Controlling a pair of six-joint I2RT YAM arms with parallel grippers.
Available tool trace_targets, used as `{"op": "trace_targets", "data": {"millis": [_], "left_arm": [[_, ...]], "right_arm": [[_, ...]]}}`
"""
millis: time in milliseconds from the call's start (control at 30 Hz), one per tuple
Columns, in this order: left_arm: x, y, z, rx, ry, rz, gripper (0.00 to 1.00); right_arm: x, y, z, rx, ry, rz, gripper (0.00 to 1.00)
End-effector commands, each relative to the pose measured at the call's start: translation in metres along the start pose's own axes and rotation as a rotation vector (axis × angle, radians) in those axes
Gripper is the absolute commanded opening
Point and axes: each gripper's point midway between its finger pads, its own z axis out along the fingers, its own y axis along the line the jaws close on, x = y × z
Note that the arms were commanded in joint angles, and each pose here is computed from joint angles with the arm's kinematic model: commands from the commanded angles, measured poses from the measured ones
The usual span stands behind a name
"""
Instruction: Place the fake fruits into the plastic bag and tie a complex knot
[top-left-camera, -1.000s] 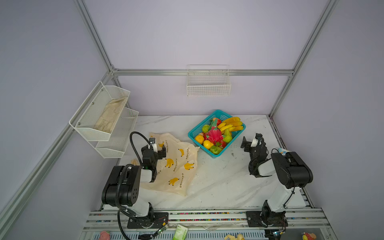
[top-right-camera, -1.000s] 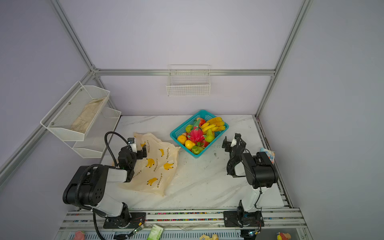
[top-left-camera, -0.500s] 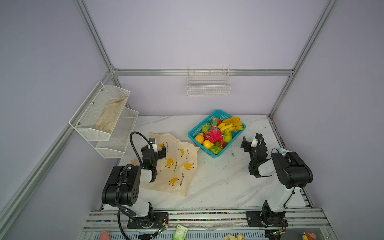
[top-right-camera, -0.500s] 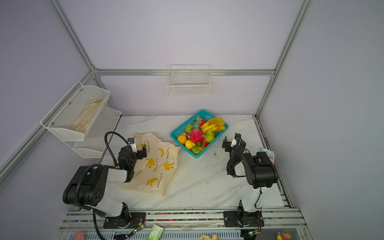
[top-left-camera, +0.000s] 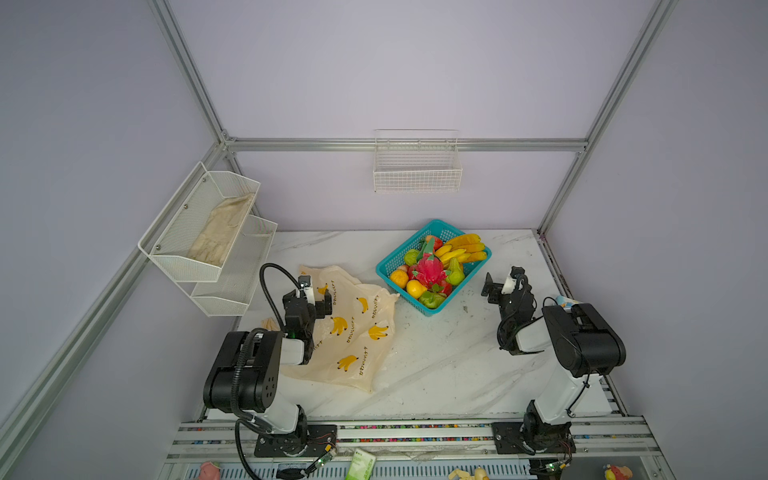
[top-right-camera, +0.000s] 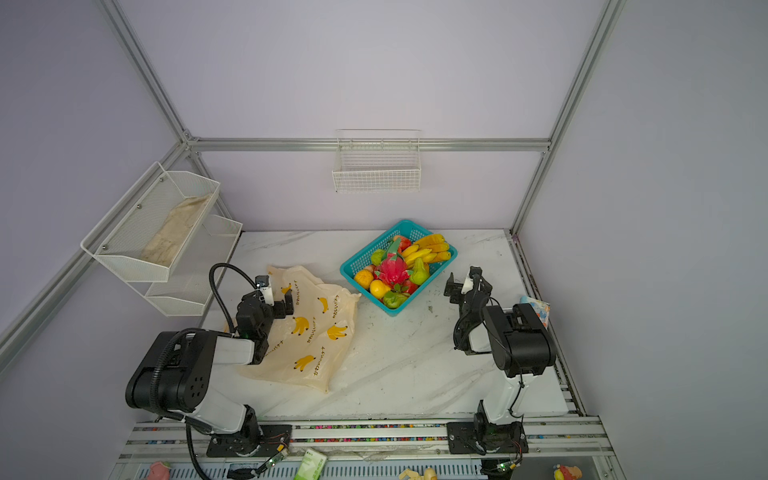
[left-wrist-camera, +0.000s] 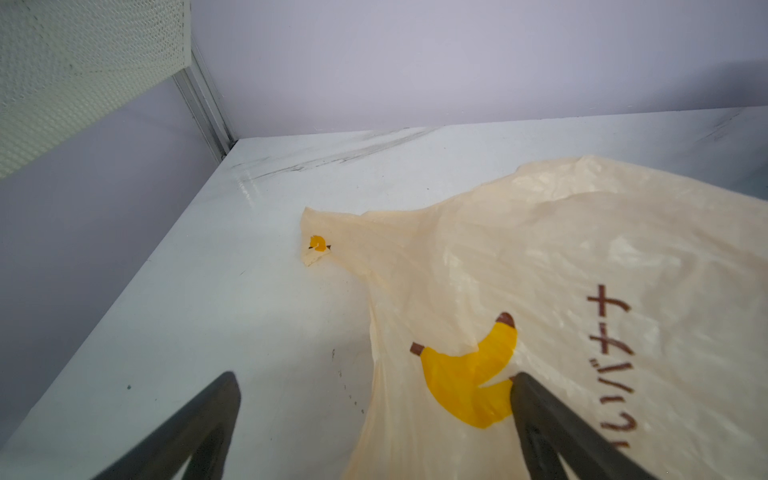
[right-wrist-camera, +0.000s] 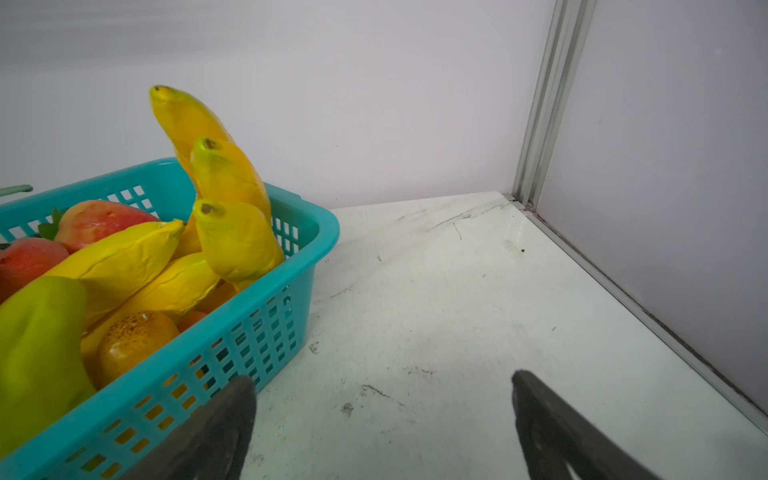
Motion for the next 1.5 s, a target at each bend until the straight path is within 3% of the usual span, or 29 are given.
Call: {"op": "trace_targets", "data": {"millis": [0, 167, 267, 400, 500, 667, 800, 1067, 1467], "left_arm": [[-0.012, 0.007, -0.003, -0.022, -0.052, -0.025, 1.0], [-0.046, 0.028, -0.027, -0.121, -0.088, -0.077, 1.0], [-0.064, 0.048, -0.042, -0.214, -0.056, -0.258, 1.0], [-0.097, 0.011, -0.05, 0.02, -0.067, -0.422, 1.0], [-0.119, -0.028, -0.056, 0.198, -0.059, -0.547, 0.99], [-0.136, -0.095, -0.068, 0.343, 0.028, -0.483, 0.99], [-0.14, -0.124, -0.074, 0.404, 0.043, -0.435, 0.99], [-0.139, -0.136, -0.071, 0.433, 0.062, -0.4, 0.99], [-0.133, -0.135, -0.068, 0.416, 0.076, -0.365, 1.0]], "right_arm": [[-0.015, 0.0, -0.002, 0.012, -0.051, -0.008, 0.97], [-0.058, -0.024, -0.019, 0.17, -0.106, 0.059, 0.97], [-0.08, -0.042, -0.033, 0.267, -0.096, 0.286, 0.97], [-0.092, 0.008, -0.02, 0.055, 0.011, 0.307, 0.93], [-0.087, 0.039, -0.013, -0.022, 0.096, 0.303, 0.92], [-0.078, 0.034, 0.014, -0.073, 0.208, 0.339, 0.9], [-0.077, 0.001, 0.051, -0.143, 0.271, 0.444, 0.76], [-0.037, 0.02, 0.106, -0.257, 0.472, 0.369, 0.62], [-0.009, 0.038, 0.125, -0.363, 0.578, 0.349, 0.52]]}}
